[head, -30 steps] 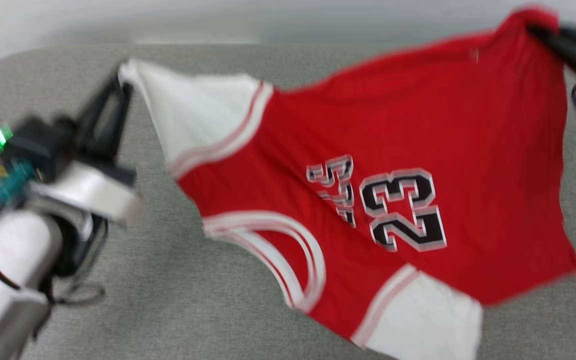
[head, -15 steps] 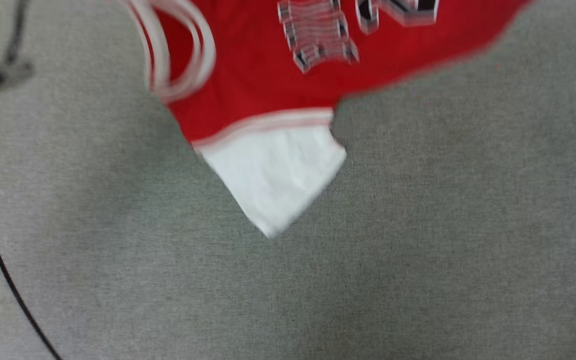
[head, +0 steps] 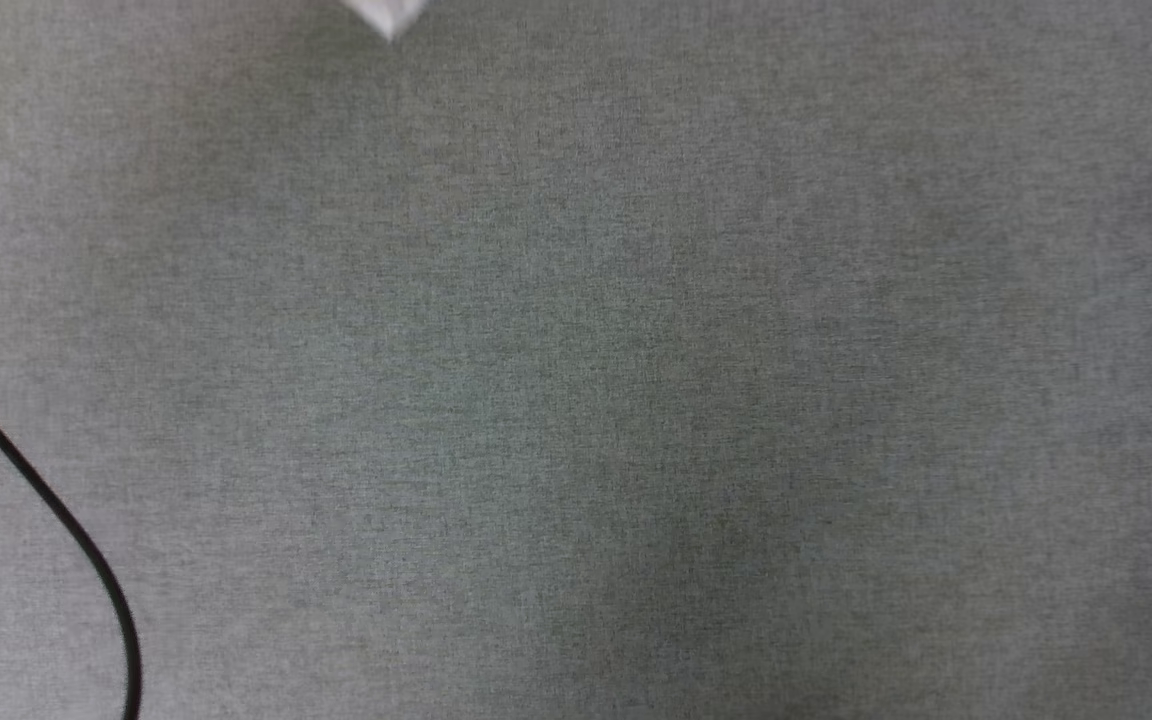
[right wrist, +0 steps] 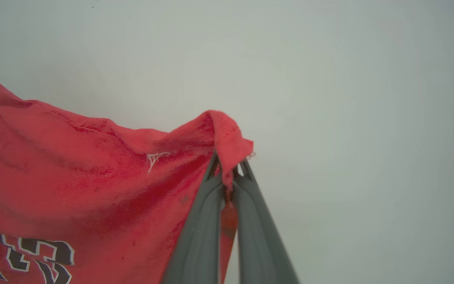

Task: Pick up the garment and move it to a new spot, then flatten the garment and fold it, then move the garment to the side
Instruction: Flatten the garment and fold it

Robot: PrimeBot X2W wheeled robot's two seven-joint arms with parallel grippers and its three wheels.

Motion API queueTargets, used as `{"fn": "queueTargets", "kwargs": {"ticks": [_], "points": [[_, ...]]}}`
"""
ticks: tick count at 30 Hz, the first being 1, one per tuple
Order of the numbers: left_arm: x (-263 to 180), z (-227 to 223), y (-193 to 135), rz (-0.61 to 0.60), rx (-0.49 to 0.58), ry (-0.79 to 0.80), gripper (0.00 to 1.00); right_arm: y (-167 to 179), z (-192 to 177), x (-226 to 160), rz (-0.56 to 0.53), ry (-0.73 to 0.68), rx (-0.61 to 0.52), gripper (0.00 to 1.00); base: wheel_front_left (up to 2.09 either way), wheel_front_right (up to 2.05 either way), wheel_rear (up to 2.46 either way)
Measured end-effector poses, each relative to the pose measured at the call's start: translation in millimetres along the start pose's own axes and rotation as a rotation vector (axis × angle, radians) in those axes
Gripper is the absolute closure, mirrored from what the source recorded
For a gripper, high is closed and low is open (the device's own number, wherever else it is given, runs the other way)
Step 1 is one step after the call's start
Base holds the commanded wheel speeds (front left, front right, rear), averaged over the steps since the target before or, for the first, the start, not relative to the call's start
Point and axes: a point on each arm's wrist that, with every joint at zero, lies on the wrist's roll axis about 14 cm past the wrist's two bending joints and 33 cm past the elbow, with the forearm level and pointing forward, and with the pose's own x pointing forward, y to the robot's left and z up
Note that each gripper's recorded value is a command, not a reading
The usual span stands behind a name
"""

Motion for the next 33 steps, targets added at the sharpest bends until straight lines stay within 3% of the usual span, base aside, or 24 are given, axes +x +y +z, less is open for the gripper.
{"fn": "queueTargets", "kwargs": {"ticks": [5,11,14,24,33], "points": [[7.8,-14.4,3.4,0.009,-0.003,0.007,1.0,-4.8,-2.3,10.3,-0.014,-0.01,-0.016,1.0,0.0,0.0,0.0],[2.8,-50.5,-11.1,-0.009,-0.042,0.053,1.0,16.4,-42.3,15.0,0.033,0.058,-0.005,1.0,0.0,0.0,0.0],[-11.4,-78.7,-24.2,-0.025,-0.078,0.114,1.0,32.6,-79.2,7.5,0.066,0.125,0.016,1.0,0.0,0.0,0.0],[-99.4,-154.9,-65.2,-0.034,-0.215,0.339,1.0,94.1,-169.5,-52.2,0.192,0.315,0.099,1.0,0.0,0.0,0.0],[-217.4,-167.4,-109.4,-0.015,-0.328,0.538,1.0,139.1,-211.5,-144.0,0.309,0.478,0.16,1.0,0.0,0.0,0.0]]}}
